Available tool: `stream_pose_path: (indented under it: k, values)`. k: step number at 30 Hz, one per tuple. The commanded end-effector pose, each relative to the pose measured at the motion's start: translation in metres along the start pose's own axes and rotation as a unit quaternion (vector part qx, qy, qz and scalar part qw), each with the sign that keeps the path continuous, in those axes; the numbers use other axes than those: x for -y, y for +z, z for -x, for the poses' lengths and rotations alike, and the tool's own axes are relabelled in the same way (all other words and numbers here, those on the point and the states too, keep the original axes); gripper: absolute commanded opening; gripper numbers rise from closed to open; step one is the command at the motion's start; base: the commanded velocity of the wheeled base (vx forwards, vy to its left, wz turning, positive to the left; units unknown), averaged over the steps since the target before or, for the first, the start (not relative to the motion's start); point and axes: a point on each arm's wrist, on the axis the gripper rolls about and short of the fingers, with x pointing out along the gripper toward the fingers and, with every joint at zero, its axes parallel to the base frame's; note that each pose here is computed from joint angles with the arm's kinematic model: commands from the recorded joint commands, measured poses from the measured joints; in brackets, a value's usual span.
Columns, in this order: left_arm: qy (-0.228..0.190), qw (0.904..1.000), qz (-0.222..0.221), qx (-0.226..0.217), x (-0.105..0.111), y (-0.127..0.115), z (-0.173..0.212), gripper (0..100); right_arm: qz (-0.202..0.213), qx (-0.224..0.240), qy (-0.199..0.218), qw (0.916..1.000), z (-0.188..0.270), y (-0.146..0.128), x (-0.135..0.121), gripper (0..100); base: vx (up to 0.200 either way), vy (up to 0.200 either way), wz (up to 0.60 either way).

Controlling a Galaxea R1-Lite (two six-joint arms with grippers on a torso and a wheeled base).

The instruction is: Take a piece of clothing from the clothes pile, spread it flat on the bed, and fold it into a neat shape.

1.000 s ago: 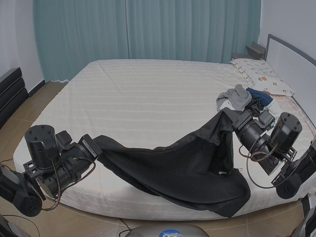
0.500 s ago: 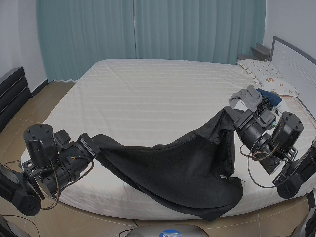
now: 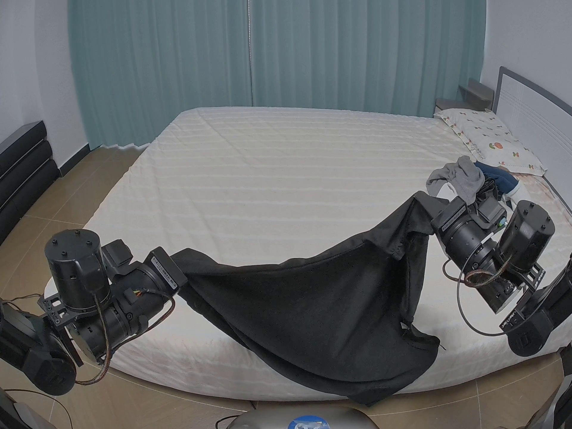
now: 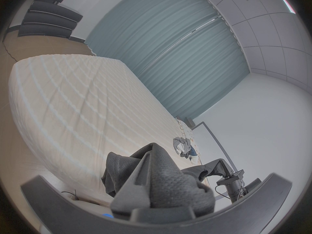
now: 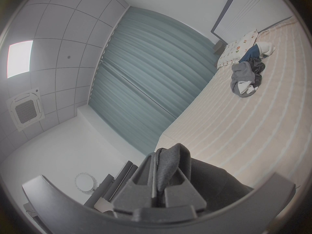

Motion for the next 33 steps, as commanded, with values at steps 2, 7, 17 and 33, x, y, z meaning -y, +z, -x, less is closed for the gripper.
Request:
stream_pose_path:
  k: [2, 7, 17, 33]
  values:
    - [-0.004, 1.0, 0.0, 0.001, 0.002, 0.0, 0.002, 0, 0.003, 0.014, 0.004, 0.9999, 0.005, 0.014, -0.002, 0, -0.2, 0.0, 0.0]
    - [-0.02, 0.9997, -0.017, 0.0, 0.009, -0.001, 0.009, 0, 0.017, 0.001, 0.0, 0.9999, 0.03, 0.018, -0.003, 0, -0.2, 0.0, 0.0]
    - [-0.052, 0.9958, -0.066, 0.036, 0.03, 0.018, 0.036, 0, 0.041, 0.06, 0.062, 0.9954, 0.077, 0.066, -0.047, 0, 0.0, 0.0, 0.0]
    - [-0.023, 0.9963, -0.071, 0.043, 0.055, 0.042, 0.047, 0, 0.065, 0.087, 0.052, 0.9927, 0.064, 0.131, -0.071, 0, 0.0, 0.0, 0.0]
